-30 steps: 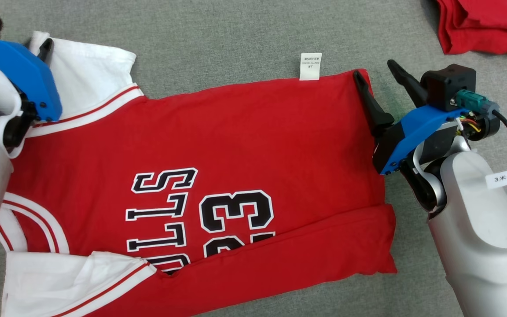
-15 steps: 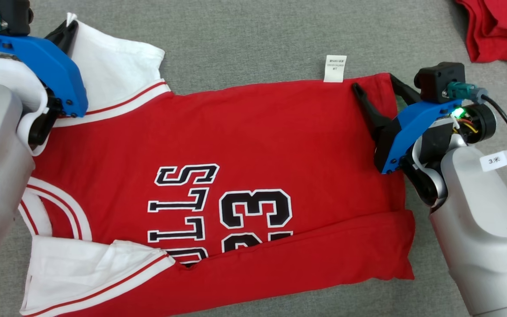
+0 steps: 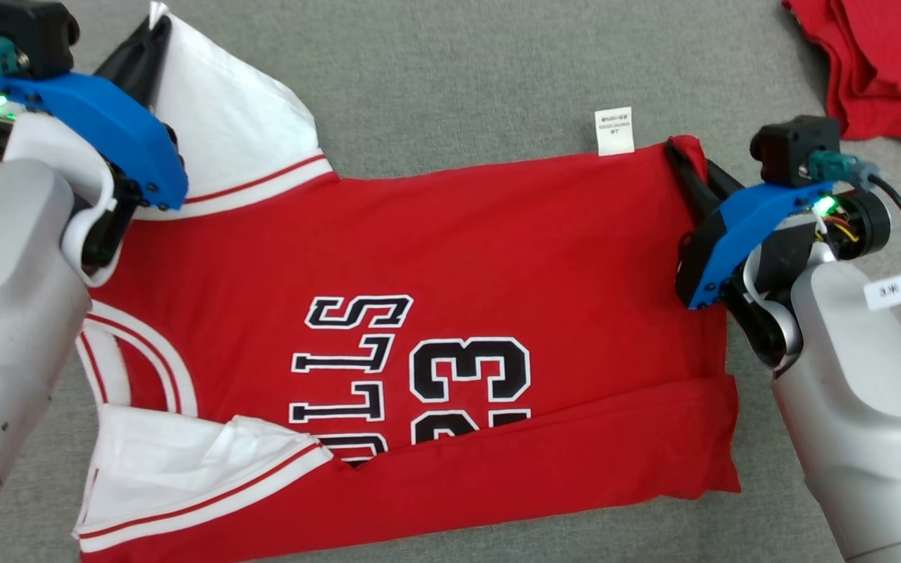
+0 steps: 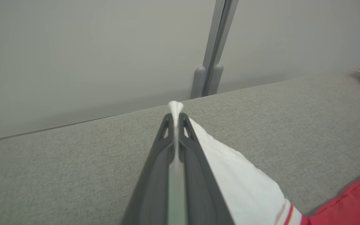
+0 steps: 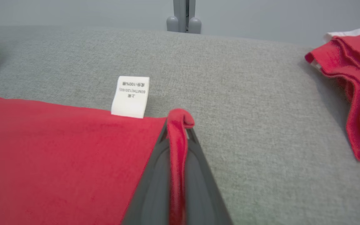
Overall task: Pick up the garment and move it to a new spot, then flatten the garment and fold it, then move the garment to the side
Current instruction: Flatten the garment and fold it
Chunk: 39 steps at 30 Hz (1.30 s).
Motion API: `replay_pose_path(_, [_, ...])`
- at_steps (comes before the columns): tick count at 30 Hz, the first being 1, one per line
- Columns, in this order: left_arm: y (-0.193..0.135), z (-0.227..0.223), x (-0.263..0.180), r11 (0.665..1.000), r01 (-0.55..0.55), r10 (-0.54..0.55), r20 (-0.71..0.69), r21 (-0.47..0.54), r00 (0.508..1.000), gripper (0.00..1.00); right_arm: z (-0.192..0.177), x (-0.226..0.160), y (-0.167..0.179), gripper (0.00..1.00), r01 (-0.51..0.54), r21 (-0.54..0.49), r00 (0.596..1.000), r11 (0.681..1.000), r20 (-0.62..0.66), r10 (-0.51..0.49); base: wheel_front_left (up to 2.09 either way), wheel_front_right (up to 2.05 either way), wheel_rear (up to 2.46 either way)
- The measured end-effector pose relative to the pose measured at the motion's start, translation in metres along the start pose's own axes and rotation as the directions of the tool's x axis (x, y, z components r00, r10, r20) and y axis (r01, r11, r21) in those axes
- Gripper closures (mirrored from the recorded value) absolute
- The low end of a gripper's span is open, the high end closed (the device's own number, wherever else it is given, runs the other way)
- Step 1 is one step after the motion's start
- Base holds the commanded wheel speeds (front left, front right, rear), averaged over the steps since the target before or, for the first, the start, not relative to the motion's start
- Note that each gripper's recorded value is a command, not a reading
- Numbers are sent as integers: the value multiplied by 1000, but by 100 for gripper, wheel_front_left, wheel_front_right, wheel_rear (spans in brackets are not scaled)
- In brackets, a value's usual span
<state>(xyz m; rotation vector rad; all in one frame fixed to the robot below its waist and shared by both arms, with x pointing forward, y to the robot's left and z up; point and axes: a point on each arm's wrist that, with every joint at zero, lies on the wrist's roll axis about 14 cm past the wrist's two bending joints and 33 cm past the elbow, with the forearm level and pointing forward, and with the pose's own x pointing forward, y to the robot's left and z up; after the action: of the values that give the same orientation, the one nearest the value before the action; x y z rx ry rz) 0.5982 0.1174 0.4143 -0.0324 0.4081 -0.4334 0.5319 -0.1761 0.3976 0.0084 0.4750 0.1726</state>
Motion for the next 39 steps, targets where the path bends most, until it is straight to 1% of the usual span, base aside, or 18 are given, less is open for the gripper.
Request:
replay_pose_path(6, [-14, 16, -28, 999, 33, -32, 91, -3, 995, 100, 11, -14, 6, 100, -10, -5, 996, 1000, 87, 10, 0, 0, 0])
replay_pose_path(10, [-10, 20, -52, 1000, 24, -23, 138, -9, 990, 100, 14, -22, 13, 100, -22, -6, 992, 1000, 124, 23, 0, 0, 0])
replay_pose_path(20, [-24, 12, -109, 997, 29, -15, 202, -65, 979, 100, 12, -41, 21, 100, -39, -34, 983, 999, 176, 44, 0, 0, 0])
replay_pose_path(24, [-24, 8, -132, 996, 2, 18, 227, -90, 974, 100, 10, -48, 23, 100, -44, -45, 980, 998, 192, 52, 0, 0, 0])
replay_pose_path(30, [-28, -21, -161, 991, -28, 54, 193, -133, 980, 100, 6, -57, 21, 100, -44, -44, 975, 998, 214, 52, 0, 0, 0])
replay_pose_path(39, [-40, -61, -189, 973, -69, 100, 129, -222, 987, 100, -10, -77, 19, 100, -37, -18, 968, 999, 247, 41, 0, 0, 0])
